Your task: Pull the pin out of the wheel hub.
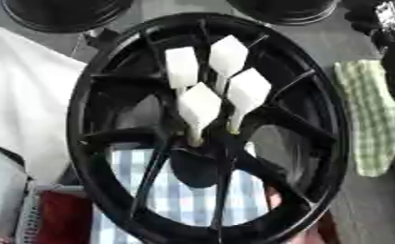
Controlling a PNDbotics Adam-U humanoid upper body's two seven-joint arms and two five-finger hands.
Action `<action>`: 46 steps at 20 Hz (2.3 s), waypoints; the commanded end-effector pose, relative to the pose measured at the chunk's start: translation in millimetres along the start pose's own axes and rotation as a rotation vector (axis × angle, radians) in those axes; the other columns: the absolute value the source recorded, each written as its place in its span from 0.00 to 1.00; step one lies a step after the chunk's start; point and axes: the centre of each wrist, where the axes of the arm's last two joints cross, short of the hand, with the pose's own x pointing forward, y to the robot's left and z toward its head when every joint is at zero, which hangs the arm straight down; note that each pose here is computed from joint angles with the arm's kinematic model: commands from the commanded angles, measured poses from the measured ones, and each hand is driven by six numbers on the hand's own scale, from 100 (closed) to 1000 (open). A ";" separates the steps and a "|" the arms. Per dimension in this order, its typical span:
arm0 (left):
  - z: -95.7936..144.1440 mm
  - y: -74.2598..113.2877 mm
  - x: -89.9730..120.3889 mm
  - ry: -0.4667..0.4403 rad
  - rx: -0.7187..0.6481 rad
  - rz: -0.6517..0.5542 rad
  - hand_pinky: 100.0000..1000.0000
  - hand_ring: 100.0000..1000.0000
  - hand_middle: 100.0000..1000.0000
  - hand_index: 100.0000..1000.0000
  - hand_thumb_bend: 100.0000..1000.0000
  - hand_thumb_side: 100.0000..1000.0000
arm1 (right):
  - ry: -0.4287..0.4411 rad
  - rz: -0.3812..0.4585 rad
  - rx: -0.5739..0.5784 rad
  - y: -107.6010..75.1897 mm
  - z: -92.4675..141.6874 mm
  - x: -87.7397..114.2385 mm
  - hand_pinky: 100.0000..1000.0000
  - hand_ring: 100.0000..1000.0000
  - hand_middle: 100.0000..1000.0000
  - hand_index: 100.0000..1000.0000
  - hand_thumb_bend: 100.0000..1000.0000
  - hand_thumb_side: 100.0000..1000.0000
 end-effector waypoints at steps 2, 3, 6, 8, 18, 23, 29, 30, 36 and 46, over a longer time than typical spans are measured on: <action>-4.2 1.0 7.2 -0.031 0.001 0.001 0.79 0.74 0.54 0.76 0.21 0.65 | -0.028 0.016 0.007 -3.2 -1.6 8.1 0.88 0.76 0.67 0.68 0.00 0.65; -4.1 1.1 7.2 -0.030 0.001 0.001 0.79 0.74 0.54 0.76 0.21 0.65 | -0.029 0.024 0.010 -4.2 -1.9 8.6 0.88 0.76 0.67 0.68 0.00 0.65; -4.0 1.7 7.1 -0.030 0.000 -0.004 0.79 0.74 0.54 0.76 0.21 0.65 | -0.046 0.085 0.040 -10.9 -4.9 13.1 0.87 0.76 0.67 0.69 0.00 0.60; -4.0 2.2 7.0 -0.030 0.000 -0.006 0.79 0.74 0.54 0.76 0.21 0.65 | -0.069 0.161 0.085 -18.1 -8.3 18.7 0.87 0.76 0.68 0.69 0.00 0.55; -4.0 3.9 7.1 -0.031 -0.012 -0.025 0.79 0.74 0.54 0.76 0.21 0.65 | -0.197 0.622 0.498 -55.5 -36.3 71.6 0.86 0.78 0.71 0.72 0.00 0.41; -4.2 3.6 7.3 -0.031 -0.022 -0.028 0.79 0.74 0.54 0.76 0.20 0.65 | -0.270 0.760 0.735 -57.0 -46.6 93.1 0.87 0.80 0.73 0.74 0.00 0.36; -3.8 2.8 7.3 -0.026 -0.033 -0.029 0.79 0.74 0.54 0.75 0.20 0.65 | -0.362 0.859 1.027 -51.6 -58.4 119.4 0.88 0.82 0.74 0.75 0.00 0.32; -3.7 2.8 7.2 -0.026 -0.034 -0.029 0.79 0.74 0.54 0.75 0.20 0.65 | -0.367 0.863 1.053 -51.0 -59.6 122.4 0.88 0.82 0.74 0.75 0.00 0.32; -3.8 2.2 7.5 -0.025 -0.045 -0.027 0.79 0.74 0.54 0.75 0.20 0.65 | -0.390 0.895 1.206 -39.1 -66.7 138.8 0.89 0.82 0.75 0.75 0.00 0.33; -2.4 0.9 6.9 -0.016 -0.054 -0.020 0.79 0.74 0.54 0.75 0.20 0.65 | -0.430 0.940 1.338 -12.2 -73.0 152.7 0.89 0.85 0.77 0.82 0.05 0.22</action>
